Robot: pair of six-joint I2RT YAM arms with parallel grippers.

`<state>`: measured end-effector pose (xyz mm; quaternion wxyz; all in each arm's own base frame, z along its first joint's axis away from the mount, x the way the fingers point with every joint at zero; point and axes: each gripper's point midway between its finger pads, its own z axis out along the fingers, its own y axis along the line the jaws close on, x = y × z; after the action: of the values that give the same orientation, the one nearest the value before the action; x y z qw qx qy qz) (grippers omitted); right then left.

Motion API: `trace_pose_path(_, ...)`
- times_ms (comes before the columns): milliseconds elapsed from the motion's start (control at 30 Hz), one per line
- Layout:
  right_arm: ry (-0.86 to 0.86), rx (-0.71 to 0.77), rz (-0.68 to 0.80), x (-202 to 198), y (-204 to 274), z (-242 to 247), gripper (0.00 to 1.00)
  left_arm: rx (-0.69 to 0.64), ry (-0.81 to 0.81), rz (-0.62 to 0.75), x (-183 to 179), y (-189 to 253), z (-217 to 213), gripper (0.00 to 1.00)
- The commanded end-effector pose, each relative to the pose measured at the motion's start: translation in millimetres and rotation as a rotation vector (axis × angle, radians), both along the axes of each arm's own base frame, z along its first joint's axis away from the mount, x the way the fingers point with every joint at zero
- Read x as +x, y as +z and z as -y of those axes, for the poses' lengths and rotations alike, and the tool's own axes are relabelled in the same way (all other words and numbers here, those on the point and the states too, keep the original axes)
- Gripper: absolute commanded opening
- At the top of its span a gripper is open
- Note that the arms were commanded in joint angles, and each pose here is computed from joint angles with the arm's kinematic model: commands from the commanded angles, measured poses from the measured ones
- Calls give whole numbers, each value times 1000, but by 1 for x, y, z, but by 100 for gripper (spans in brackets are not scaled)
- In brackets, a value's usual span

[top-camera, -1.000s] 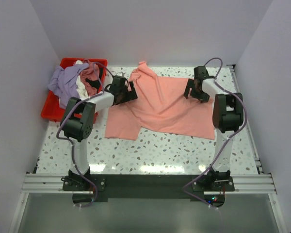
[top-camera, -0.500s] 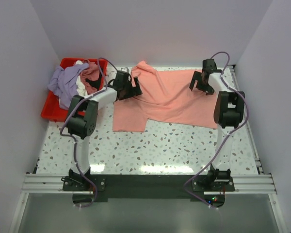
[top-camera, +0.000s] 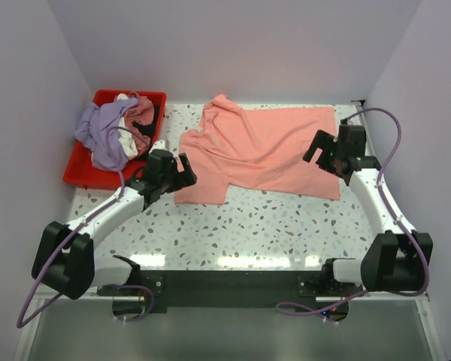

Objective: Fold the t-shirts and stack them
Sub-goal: Flatten the tshirt out

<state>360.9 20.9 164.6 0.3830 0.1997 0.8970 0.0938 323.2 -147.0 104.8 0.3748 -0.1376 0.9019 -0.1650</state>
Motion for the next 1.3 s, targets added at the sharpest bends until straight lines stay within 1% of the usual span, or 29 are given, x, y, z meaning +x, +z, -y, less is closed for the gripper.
trace_pose_path(0, 15, 72, 19, -10, -8, -13, 99, 5, 59, -58, -15, -21, -10, 100)
trace_pose_path(100, 34, 57, 14, -21, -7, -12, 99, 16, 77, -82, -18, -34, -14, 94)
trace_pose_path(133, 33, 56, 8, -24, -7, -12, 99, 17, 82, -93, -18, -40, -13, 89)
trace_pose_path(200, 43, 50, 14, -28, -6, -12, 99, 16, 89, -95, -15, -43, -13, 84)
trace_pose_path(233, 47, 52, 10, -30, -7, -13, 99, 23, 97, -110, -14, -47, -13, 80)
trace_pose_path(300, 55, 51, 7, -32, -9, -13, 99, 39, 118, -126, -13, -53, -16, 76)
trace_pose_path(333, 58, 54, 2, -33, -10, -14, 99, 54, 123, -147, -14, -61, -18, 72)
trace_pose_path(433, 61, 51, 4, -33, -9, -14, 99, 99, 159, -184, -15, -71, -26, 66)
trace_pose_path(467, 60, 52, 4, -33, -9, -14, 99, 106, 164, -193, -16, -73, -27, 65)
trace_pose_path(500, 60, 52, 4, -33, -10, -14, 99, 111, 167, -196, -16, -75, -28, 65)
trace_pose_path(667, 59, 51, 4, -33, -12, -14, 99, 117, 156, -221, -14, -87, -25, 57)
trace_pose_path(700, 56, 49, 4, -32, -12, -13, 99, 124, 151, -236, -15, -92, -25, 51)
trace_pose_path(800, 44, 39, 1, -33, -14, -11, 99, 107, 120, -242, -13, -96, -17, 43)
trace_pose_path(833, 42, 35, 1, -33, -14, -10, 99, 111, 111, -248, -14, -99, -15, 37)
trace_pose_path(867, 36, 34, -2, -33, -15, -9, 99, 104, 102, -243, -12, -99, -13, 34)
trace_pose_path(967, 8, 11, -10, -34, -16, -3, 99, 104, 72, -233, -11, -101, -8, 0)
trace_pose_path(1133, -100, -51, -48, -42, -23, 17, 99, 99, 47, -180, -8, -89, -6, 0)
trace_pose_path(1167, -158, -94, -50, -42, -23, 29, 99, 107, 52, -173, -8, -87, -8, 0)
trace_pose_path(1267, -262, -161, -84, -47, -27, 58, 99, 110, 53, -138, -9, -77, -12, 0)
